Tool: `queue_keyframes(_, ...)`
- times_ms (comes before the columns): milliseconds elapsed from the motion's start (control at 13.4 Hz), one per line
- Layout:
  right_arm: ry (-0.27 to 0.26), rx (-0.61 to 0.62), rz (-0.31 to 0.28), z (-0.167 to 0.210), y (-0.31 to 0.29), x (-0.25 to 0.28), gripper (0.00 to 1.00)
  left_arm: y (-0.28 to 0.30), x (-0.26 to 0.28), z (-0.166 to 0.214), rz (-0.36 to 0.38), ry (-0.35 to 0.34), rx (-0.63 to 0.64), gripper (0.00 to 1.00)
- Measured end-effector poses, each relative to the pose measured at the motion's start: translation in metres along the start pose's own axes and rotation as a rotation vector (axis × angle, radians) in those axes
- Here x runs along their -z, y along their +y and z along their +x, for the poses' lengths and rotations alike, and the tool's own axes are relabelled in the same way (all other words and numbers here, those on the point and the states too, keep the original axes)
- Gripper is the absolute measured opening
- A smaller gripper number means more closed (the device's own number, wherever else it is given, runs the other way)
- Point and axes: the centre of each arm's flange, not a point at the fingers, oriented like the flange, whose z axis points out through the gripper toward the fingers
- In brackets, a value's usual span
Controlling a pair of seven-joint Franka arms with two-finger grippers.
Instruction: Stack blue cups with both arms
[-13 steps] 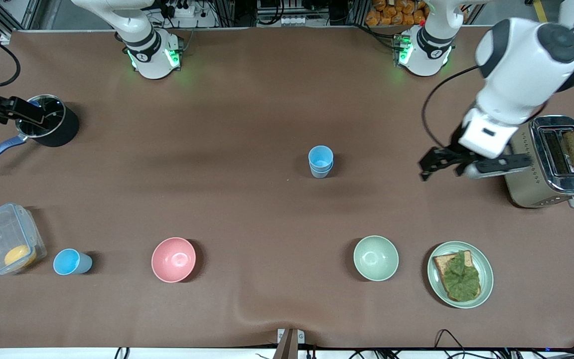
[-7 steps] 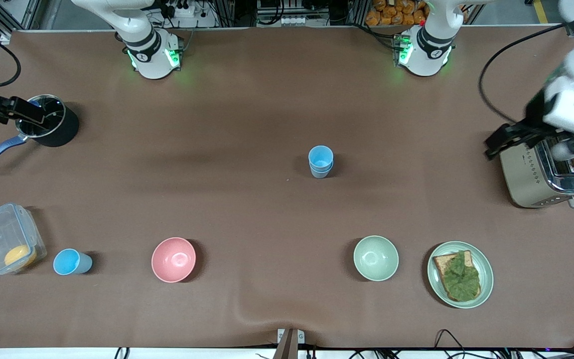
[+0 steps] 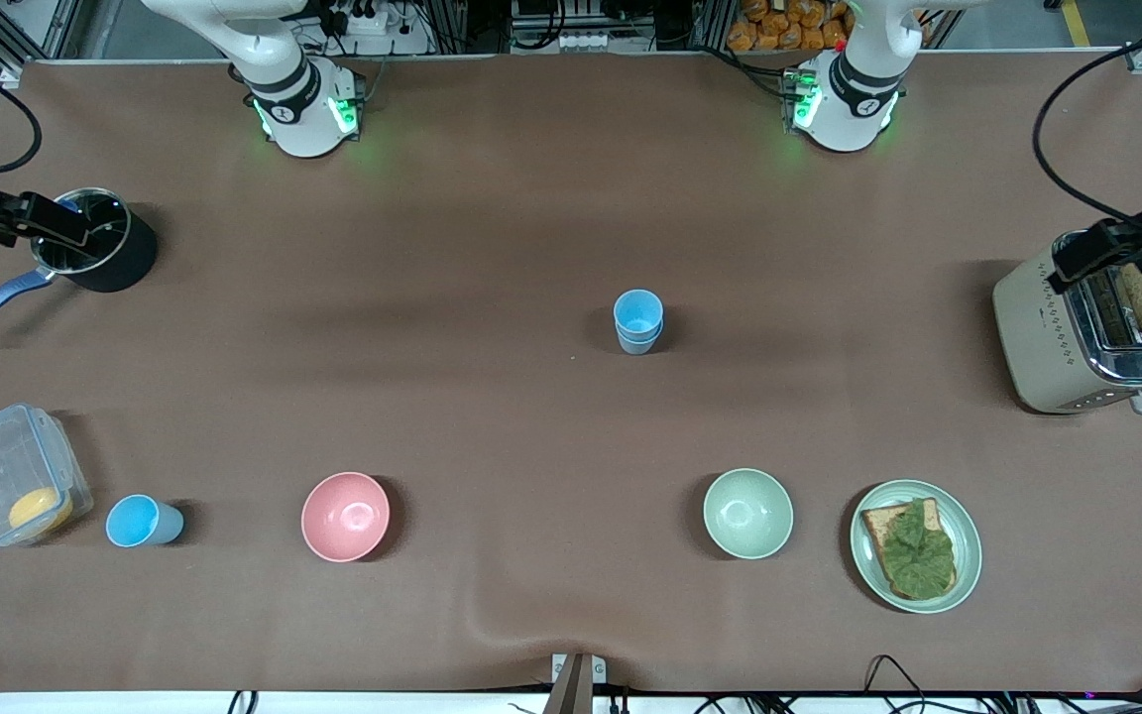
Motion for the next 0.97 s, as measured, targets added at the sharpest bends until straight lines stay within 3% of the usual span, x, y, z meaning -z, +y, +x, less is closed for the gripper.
queue_keyframes(224,-0.002,-0.001,0.0,0.0,0.0,0.0,1.0,0.022,0.0,-0.007,-0.001,-0.004,-0.036,1.0)
queue_keyframes(969,-0.011,-0.001,-0.001,-0.001,0.001,-0.001,1.0,0.01,0.0,-0.003,0.001,-0.008,-0.022,1.0)
